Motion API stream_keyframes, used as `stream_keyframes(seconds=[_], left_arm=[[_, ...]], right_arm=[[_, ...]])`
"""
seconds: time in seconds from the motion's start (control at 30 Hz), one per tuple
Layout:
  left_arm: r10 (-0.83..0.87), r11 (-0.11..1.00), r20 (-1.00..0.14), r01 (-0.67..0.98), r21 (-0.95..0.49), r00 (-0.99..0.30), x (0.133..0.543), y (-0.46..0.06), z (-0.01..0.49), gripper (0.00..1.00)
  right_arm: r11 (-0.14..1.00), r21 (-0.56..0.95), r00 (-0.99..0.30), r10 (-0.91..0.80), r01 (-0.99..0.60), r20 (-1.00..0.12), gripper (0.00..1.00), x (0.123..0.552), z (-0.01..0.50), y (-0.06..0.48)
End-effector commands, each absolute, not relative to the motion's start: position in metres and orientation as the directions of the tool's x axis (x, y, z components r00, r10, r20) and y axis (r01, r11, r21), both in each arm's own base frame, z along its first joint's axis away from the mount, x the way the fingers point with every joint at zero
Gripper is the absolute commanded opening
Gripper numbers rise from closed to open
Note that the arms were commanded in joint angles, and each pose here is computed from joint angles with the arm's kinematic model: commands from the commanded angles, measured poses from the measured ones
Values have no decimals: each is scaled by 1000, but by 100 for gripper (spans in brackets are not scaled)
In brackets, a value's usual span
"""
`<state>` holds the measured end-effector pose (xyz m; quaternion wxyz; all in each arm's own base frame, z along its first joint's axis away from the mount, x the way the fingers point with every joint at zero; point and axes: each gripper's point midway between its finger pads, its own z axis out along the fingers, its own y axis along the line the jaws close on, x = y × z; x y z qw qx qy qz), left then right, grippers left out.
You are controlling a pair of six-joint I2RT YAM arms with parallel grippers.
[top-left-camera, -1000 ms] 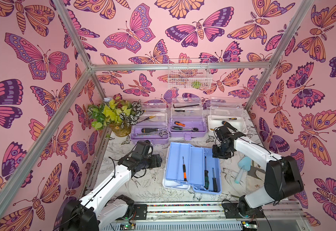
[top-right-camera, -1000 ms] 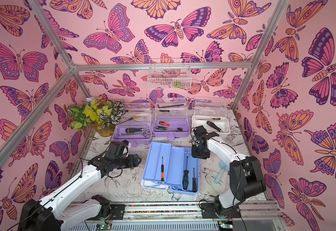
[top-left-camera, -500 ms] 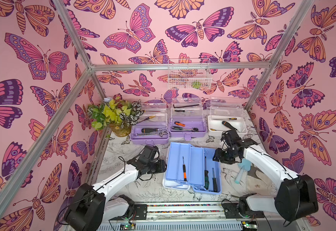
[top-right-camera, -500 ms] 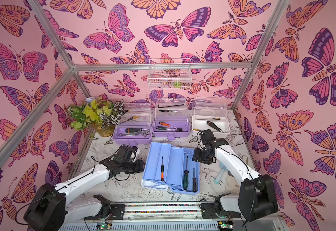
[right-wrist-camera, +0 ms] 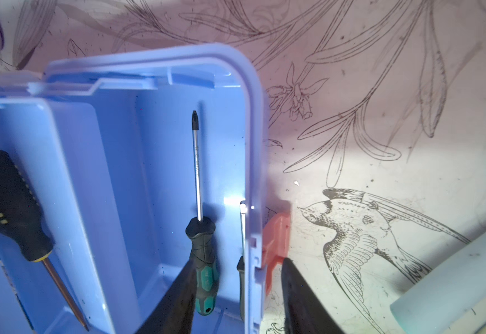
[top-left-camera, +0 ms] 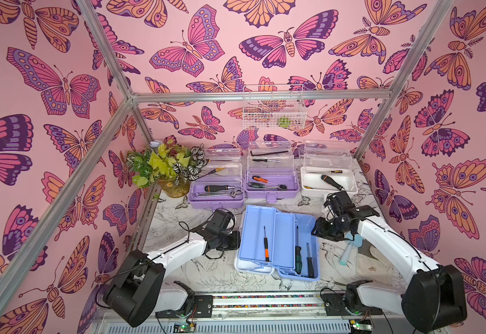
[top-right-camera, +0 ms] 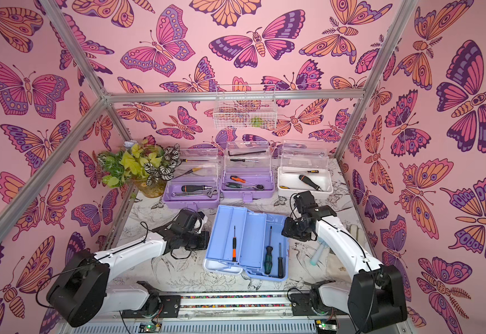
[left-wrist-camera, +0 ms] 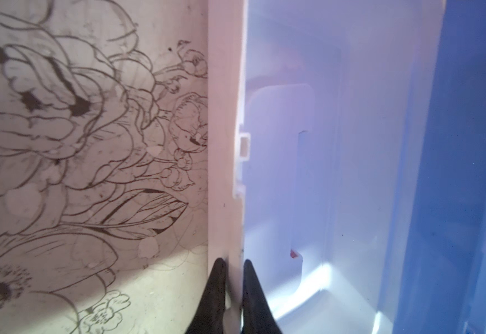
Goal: Close toolboxes
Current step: Close the toolbox lid.
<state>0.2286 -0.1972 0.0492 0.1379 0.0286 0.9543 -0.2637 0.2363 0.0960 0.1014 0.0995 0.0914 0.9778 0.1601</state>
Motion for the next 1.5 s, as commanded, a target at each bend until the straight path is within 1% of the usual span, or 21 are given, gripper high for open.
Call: stream_keyframes(seconds=[0.0,0.03,0.07,0.13,0.33,0.53,0.63,0.77,0.9,1.07,1.17,1.23,1.47], left_arm=[[-3,897,-317,137,-421,-949,233,-184,58,5],[1,903,-317,137,-408,-949,233,-182,58,3],[-1,901,-351,151,-406,-937,235,-180,70,1],[1,910,-375,157,-384,-927,236,-175,79,0],[-40,927,-446,134,-351,-894,238,-157,96,0],[-60,947,-478,101,-305,-876,237,-137,112,0],[-72,955,-495,82,-284,-866,237,-129,119,0],[-86,962,-517,63,-265,-852,236,-119,126,0],[-90,965,-533,58,-254,-841,236,-115,135,0],[-84,962,-547,76,-264,-833,238,-117,145,0],[-80,958,-547,87,-273,-833,239,-120,149,0],[-75,954,-545,98,-283,-835,239,-123,154,0],[-79,927,-564,148,-345,-822,238,-140,178,0]], right_arm=[[932,325,-955,229,159,-190,47,239,107,89],[934,319,-954,229,160,-193,47,240,108,88],[938,309,-954,226,159,-195,46,240,109,87],[943,293,-951,226,159,-210,45,244,110,84],[917,373,-951,230,141,-207,39,249,105,99],[910,402,-951,209,104,-227,31,256,102,119],[908,407,-956,203,103,-212,28,257,98,127],[899,432,-956,186,72,-227,22,260,97,149],[892,449,-964,162,51,-212,21,262,91,169],[886,462,-971,141,37,-193,15,265,81,183],[883,468,-973,133,30,-189,14,266,79,188],[877,480,-973,129,22,-191,11,268,79,192],[873,487,-978,98,-6,-187,10,270,77,207]])
